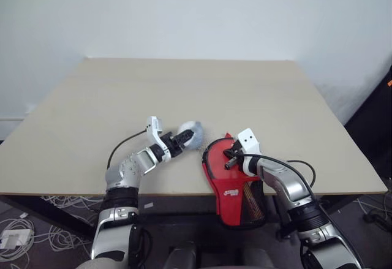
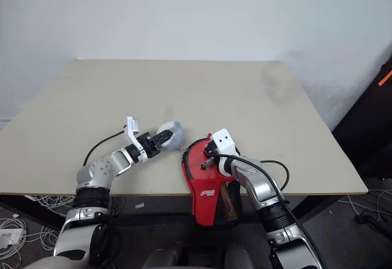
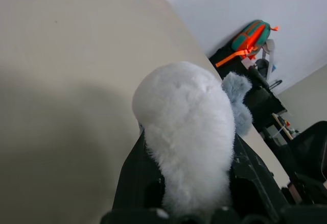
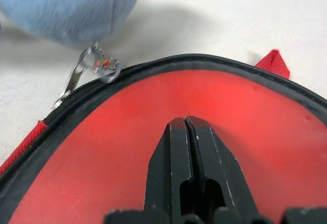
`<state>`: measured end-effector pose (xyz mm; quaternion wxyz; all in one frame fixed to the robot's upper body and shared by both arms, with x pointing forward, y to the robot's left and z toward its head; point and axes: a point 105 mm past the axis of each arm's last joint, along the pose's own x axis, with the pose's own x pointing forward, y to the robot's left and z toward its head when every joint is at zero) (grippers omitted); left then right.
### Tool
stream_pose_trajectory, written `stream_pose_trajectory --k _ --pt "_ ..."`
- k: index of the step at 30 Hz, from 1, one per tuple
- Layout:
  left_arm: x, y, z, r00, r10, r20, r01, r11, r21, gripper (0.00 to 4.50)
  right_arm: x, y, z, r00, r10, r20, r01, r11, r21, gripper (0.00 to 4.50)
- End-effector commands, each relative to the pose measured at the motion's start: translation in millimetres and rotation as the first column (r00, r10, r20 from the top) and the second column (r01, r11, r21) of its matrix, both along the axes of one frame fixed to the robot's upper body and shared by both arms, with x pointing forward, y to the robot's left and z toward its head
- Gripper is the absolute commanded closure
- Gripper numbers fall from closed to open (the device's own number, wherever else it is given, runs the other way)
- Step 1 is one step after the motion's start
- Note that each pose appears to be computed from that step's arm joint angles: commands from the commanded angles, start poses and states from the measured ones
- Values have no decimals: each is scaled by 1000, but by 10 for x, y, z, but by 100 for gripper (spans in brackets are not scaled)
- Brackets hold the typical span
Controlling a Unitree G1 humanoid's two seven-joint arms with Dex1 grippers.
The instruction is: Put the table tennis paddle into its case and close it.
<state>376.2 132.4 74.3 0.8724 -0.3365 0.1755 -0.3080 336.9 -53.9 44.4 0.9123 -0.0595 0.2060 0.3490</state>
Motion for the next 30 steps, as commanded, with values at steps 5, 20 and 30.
stream_pose_trajectory --k 5,20,30 --pt "317 29 391 990 26 137 -28 1000 13 363 -82 -38 -243 998 4 -66 -9 997 -75 450" --pt "638 -575 648 974 -87 209 77 995 56 363 -97 -5 -224 998 26 -56 -31 996 -86 450" --pt "655 -1061 858 947 -186 263 162 980 112 363 -119 -14 -211 998 26 -51 -31 996 -87 450"
